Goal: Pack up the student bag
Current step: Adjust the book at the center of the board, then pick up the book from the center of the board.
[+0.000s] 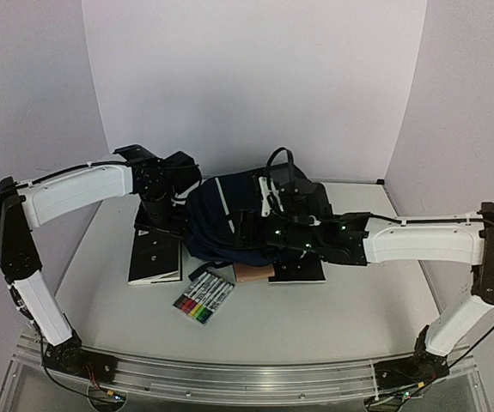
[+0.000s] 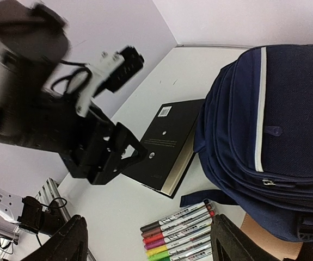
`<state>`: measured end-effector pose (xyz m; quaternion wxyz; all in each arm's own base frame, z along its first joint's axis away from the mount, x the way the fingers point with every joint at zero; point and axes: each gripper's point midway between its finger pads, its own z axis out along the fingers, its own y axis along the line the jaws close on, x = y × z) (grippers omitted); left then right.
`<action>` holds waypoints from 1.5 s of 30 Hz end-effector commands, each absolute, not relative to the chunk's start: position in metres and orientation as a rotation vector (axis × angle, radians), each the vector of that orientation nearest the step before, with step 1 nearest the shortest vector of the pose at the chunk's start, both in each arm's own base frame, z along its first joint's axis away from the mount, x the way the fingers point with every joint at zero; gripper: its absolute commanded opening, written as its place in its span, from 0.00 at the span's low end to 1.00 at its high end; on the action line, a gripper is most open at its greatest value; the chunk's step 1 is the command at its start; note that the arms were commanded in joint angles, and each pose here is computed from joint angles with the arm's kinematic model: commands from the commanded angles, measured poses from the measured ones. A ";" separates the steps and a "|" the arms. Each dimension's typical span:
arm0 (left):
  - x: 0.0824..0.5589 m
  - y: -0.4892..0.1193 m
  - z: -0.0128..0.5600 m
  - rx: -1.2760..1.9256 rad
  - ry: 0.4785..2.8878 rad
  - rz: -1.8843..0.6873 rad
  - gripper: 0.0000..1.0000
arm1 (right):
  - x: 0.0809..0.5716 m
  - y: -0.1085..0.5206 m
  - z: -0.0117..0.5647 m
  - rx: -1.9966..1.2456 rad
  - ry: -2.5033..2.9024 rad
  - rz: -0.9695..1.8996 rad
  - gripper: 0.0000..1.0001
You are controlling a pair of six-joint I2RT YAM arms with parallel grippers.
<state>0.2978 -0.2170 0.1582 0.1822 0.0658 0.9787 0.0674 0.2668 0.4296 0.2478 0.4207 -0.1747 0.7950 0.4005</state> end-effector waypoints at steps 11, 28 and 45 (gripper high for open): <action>0.345 -0.140 0.183 -0.323 2.473 -0.872 0.96 | 0.283 0.533 0.175 -0.502 2.112 1.155 0.79; 0.355 -0.085 0.078 -0.664 2.483 -0.989 0.95 | 0.303 0.599 0.081 -0.524 2.268 1.278 0.69; 0.353 -0.094 0.039 -0.712 2.533 -1.082 0.92 | 0.315 0.628 0.069 -0.472 2.274 1.466 0.40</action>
